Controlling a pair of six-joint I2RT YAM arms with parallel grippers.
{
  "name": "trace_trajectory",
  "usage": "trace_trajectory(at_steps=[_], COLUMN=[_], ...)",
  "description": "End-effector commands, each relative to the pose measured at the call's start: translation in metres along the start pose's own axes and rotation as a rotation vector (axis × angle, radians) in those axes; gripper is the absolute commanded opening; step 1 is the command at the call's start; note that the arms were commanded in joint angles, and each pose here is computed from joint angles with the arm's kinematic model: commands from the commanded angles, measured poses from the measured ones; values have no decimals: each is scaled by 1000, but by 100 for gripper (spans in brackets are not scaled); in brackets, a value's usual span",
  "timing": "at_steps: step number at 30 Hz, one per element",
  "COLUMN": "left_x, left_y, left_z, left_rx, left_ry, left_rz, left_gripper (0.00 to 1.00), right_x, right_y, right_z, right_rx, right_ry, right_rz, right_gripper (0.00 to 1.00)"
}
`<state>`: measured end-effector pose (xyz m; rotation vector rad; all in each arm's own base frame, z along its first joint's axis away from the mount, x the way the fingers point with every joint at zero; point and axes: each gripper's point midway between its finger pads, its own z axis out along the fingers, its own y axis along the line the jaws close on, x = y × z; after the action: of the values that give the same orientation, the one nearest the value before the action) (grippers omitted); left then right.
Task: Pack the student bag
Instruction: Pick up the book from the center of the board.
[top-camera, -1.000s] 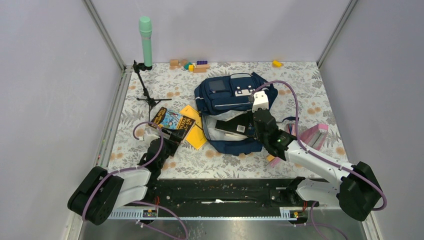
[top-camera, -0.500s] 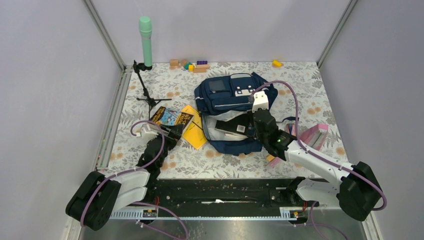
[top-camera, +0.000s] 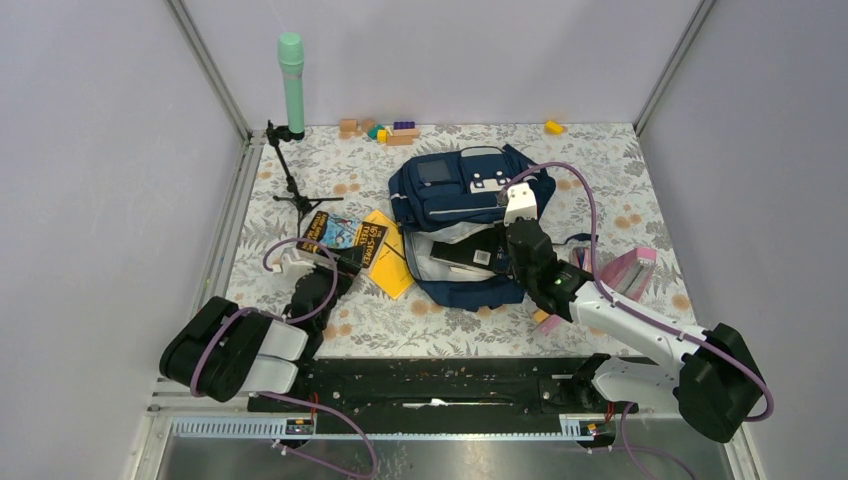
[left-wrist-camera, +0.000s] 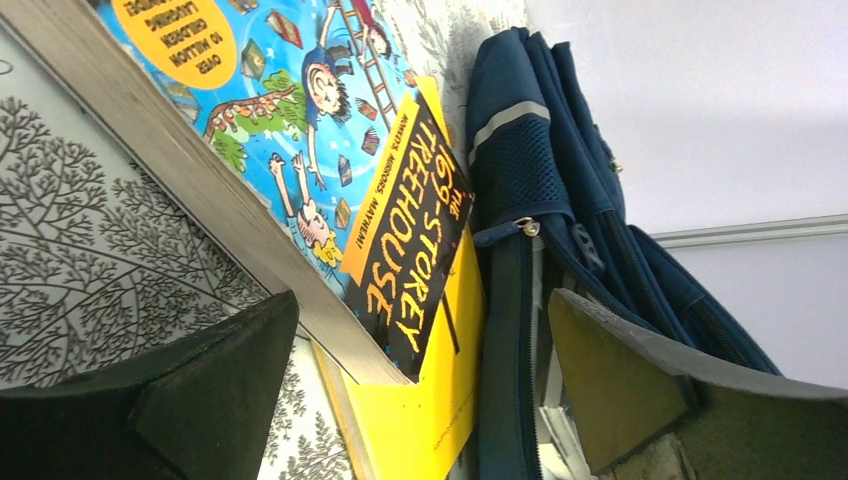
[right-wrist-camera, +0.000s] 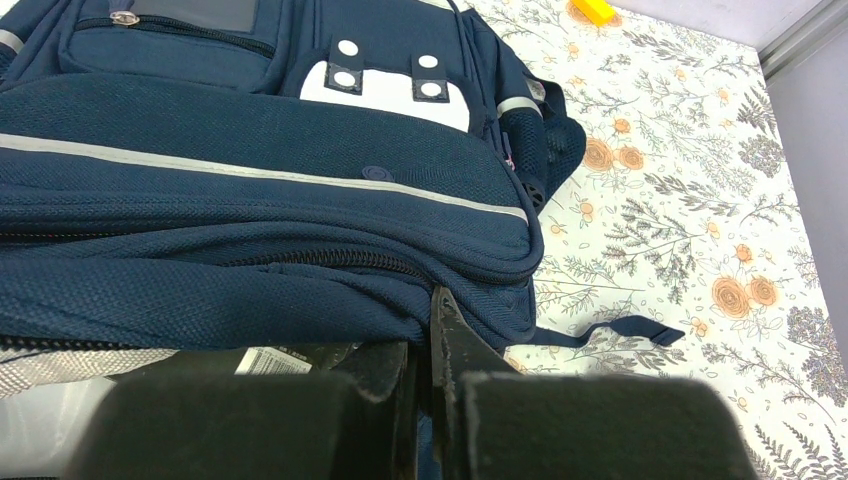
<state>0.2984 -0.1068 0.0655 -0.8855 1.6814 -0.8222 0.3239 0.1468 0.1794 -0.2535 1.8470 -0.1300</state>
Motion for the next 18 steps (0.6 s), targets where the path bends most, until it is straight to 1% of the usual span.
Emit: trace_trajectory(at_steps=[1, 5, 9, 11, 13, 18], left_x=[-10, 1, -2, -2, -7, 2], left_y=[2, 19, 31, 37, 29, 37], left_z=[-12, -11, -15, -17, -12, -6], left_rx=[23, -80, -155, -194, -188, -202], left_ry=[-53, 0, -18, -17, -29, 17], left_rz=[-96, -126, -174, -159, -147, -196], left_gripper=[99, 99, 99, 99, 99, 99], right_x=[-9, -9, -9, -7, -8, -8], right_y=[-11, -11, -9, -8, -6, -5], right_z=[-3, -2, 0, 1, 1, 2], right_rx=[36, 40, 37, 34, 29, 27], right_ry=[-30, -32, -30, -27, -28, -29], right_rz=[34, 32, 34, 38, 44, 50], right_gripper=[0, 0, 0, 0, 0, 0])
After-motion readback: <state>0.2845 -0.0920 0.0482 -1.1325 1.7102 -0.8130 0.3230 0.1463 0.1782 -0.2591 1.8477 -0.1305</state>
